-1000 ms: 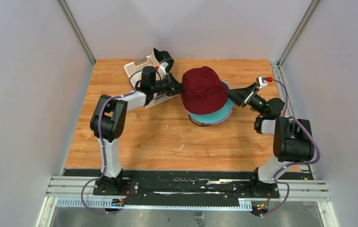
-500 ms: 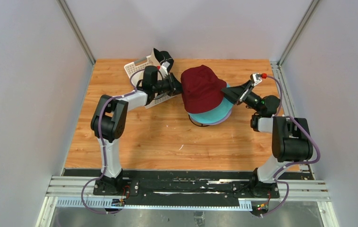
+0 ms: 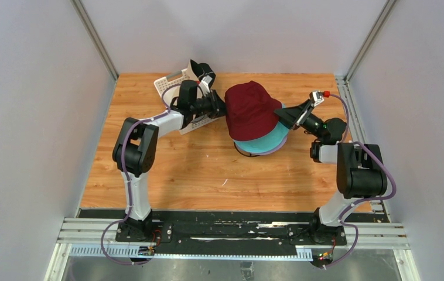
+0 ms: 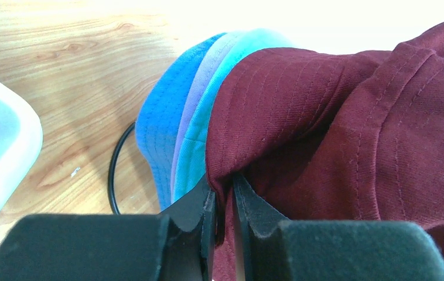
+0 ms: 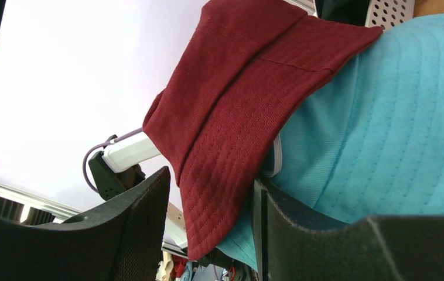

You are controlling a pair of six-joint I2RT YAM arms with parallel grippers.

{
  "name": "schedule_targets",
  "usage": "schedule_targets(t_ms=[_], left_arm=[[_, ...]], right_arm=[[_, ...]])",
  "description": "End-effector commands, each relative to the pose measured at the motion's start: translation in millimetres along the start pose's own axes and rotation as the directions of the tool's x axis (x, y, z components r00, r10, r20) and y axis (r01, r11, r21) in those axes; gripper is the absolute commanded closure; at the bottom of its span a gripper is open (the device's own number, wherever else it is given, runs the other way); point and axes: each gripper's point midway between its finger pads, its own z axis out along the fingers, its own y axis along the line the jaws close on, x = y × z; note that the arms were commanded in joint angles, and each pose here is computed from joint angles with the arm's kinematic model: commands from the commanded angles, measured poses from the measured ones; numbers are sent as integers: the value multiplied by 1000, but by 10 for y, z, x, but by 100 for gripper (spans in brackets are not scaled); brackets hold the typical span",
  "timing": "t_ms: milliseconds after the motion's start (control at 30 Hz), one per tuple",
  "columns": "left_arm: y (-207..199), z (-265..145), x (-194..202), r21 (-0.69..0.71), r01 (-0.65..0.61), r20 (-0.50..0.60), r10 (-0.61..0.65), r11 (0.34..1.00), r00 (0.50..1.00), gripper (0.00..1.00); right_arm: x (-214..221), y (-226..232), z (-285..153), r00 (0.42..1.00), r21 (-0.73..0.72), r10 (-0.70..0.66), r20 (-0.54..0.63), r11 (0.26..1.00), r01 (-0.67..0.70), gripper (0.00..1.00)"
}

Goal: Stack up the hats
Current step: Stack the hat on the hat.

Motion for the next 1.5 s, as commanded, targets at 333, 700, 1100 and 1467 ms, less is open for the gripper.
schedule_targets(t_ms=[333,700,1100,1467], left_arm=[[-286,20,33,17,-77,-16,78,997,997,83],[-302,-32,31,-6,-98,-18,98,995,995,83],[-694,-214,38,22,-161,24,160,987,987,83],[-842,-84,230,35,-175,-17,176,984,984,83]], right_arm=[[-12,176,173,997,-70,-66,-25,995,64,77],[-10,192,89,995,-30,-95,-11,995,95,100],[33,-46,-326,923,478,-329,-198,790,384,99],[85,-381,-601,922,627,-291,-257,675,388,99]])
